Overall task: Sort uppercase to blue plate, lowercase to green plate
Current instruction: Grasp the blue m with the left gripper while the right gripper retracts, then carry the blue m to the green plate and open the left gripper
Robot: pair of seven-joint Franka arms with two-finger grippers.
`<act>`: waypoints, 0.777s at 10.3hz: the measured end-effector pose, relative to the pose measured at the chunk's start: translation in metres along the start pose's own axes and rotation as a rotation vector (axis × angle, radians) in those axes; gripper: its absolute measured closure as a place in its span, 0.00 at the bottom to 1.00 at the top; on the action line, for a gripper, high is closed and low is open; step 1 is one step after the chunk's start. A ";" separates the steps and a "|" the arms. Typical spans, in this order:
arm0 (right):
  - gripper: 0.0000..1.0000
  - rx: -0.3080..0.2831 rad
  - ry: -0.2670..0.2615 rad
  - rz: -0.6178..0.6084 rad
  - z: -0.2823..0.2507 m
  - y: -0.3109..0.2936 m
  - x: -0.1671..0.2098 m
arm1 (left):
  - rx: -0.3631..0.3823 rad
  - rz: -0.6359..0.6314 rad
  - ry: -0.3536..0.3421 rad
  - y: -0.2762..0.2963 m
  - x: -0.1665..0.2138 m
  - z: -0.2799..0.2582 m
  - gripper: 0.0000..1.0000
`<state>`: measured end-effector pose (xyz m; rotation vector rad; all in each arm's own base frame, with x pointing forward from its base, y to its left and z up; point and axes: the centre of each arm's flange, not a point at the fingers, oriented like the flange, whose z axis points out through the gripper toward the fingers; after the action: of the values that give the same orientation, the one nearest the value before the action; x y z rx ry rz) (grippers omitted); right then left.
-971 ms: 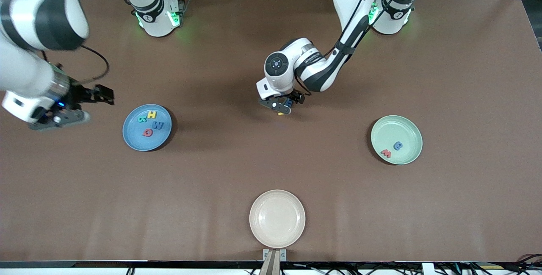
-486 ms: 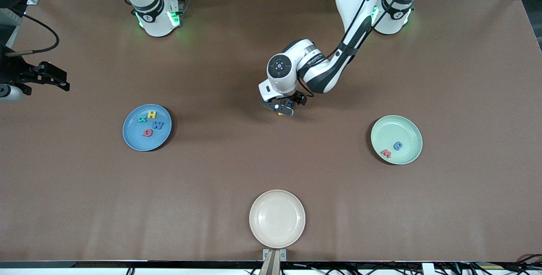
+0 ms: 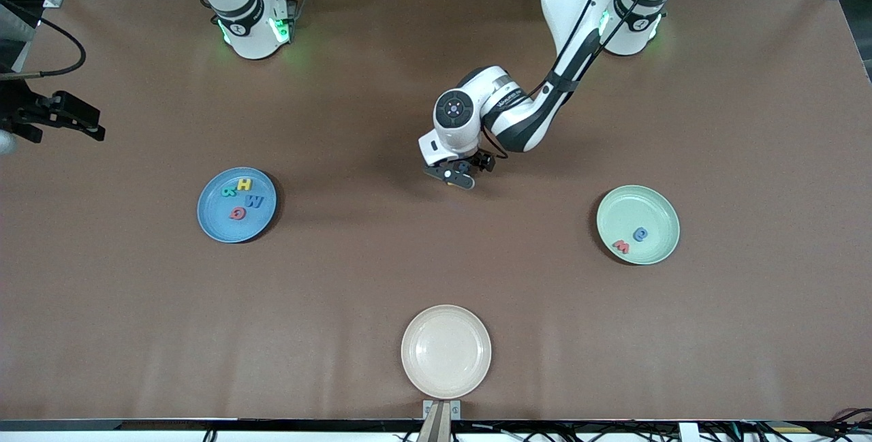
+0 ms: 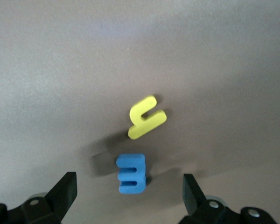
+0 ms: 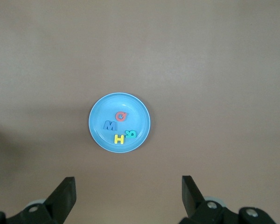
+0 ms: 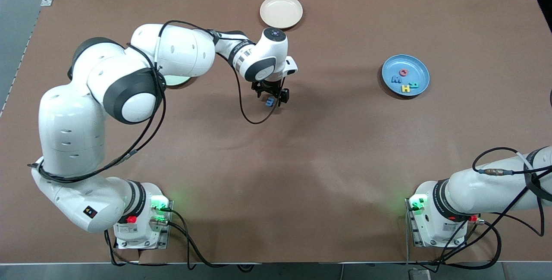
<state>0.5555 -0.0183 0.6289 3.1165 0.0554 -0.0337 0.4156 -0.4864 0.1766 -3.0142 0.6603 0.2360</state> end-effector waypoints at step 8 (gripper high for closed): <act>0.00 -0.001 0.019 0.004 -0.009 0.002 0.000 | -0.009 -0.031 0.000 0.004 0.000 0.013 0.16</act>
<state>0.5558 -0.0196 0.6376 3.1160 0.0494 -0.0036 0.4121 -0.4887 0.1634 -3.0307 0.6131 0.2385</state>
